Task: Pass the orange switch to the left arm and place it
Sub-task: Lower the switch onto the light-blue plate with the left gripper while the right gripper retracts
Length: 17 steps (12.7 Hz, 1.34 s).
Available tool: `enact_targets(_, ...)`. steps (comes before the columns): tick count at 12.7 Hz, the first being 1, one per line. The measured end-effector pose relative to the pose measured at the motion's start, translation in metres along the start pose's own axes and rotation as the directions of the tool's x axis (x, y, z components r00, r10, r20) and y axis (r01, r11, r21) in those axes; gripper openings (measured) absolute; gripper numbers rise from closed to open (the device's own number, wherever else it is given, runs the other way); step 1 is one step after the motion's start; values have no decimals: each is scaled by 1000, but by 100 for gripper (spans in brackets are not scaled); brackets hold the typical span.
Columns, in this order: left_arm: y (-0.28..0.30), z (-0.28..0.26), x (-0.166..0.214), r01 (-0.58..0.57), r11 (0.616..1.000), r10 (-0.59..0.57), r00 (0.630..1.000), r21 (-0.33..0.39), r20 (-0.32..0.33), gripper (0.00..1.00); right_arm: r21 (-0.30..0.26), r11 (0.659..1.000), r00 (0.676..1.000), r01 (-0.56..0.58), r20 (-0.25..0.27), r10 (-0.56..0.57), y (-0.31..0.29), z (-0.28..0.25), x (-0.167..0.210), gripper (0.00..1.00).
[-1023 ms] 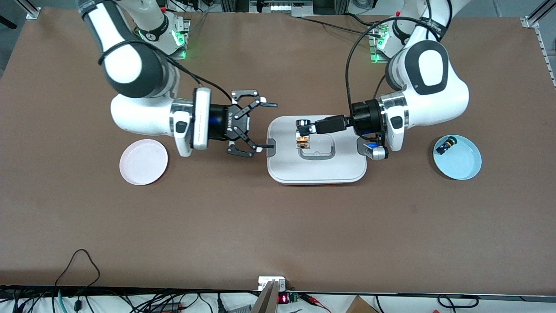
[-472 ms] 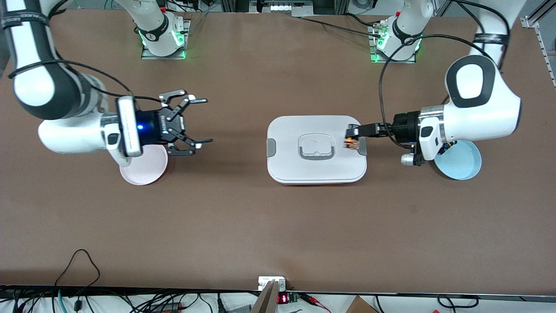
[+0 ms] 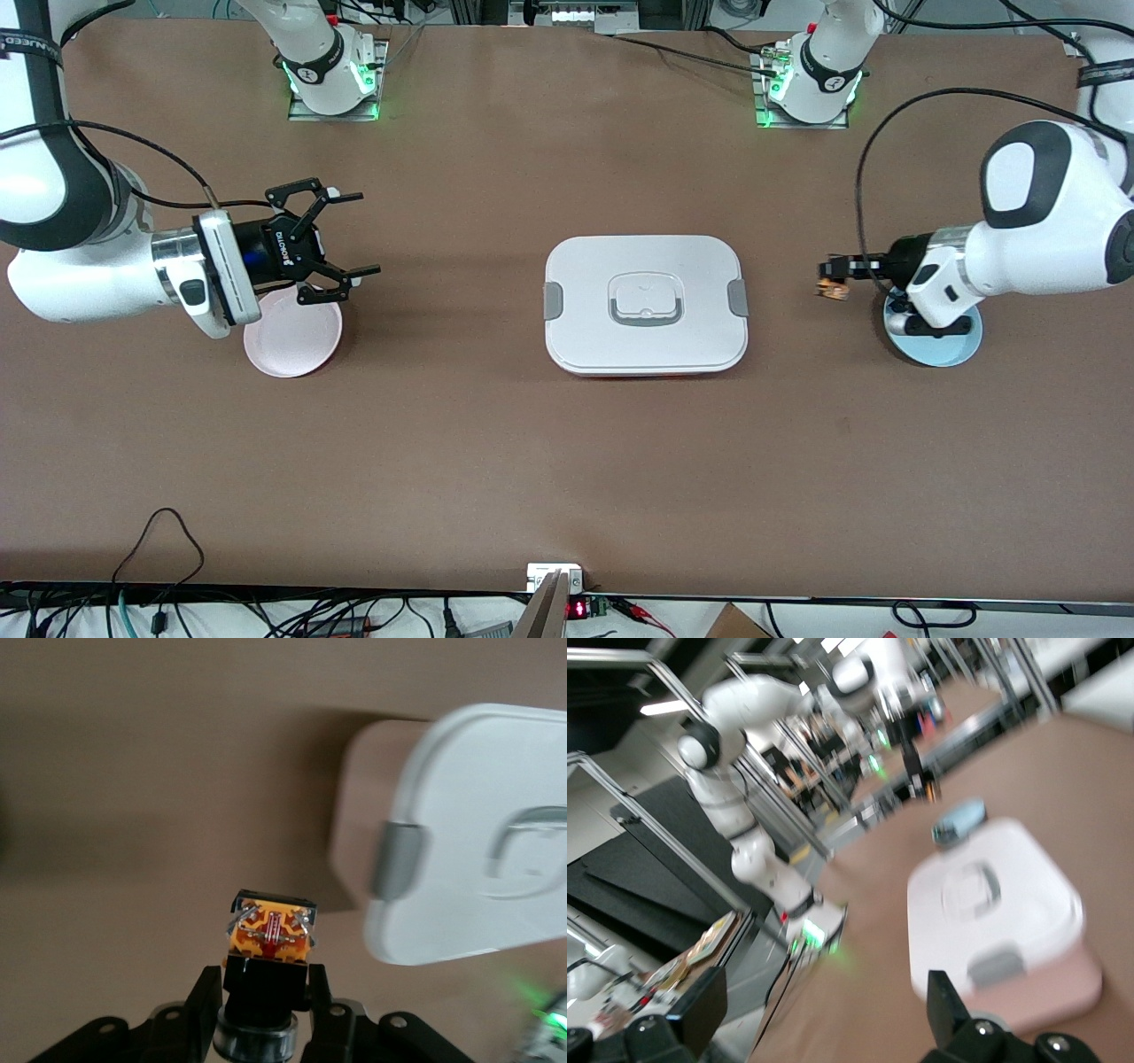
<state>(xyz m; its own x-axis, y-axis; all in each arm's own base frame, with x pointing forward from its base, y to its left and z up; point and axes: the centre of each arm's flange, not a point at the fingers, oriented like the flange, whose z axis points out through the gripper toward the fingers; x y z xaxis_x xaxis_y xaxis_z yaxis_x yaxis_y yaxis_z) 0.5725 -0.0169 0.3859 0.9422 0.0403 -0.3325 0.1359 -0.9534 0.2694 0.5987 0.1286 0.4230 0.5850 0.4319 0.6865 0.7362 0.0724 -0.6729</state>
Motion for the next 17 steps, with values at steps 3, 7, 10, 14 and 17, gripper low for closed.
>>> enact_targets(3, -72, -1, 2, 46, 980, -48, 999, 192, 8, 44, -97, 960, 950, -261, 152, 274, 5, -7, -21, 100)
enact_targets(7, -166, 20, 22, 93, 936, -90, 996, 339, -23, 44, -404, 767, 745, -499, 253, 618, -2, -33, -32, 100)
enact_targets(10, -243, 62, 40, 122, 928, -116, 993, 352, -37, 44, -632, 518, 552, -576, 167, 817, -10, -57, -30, 100)
enact_targets(14, -270, 109, 51, 123, 942, -127, 992, 311, -6, 44, -833, 153, 358, -532, -57, 932, -12, -85, -33, 100)
enact_targets(17, -269, 117, 55, 116, 946, -119, 993, 304, -9, 44, -919, -11, 367, -395, -169, 915, -27, -101, -6, 100)
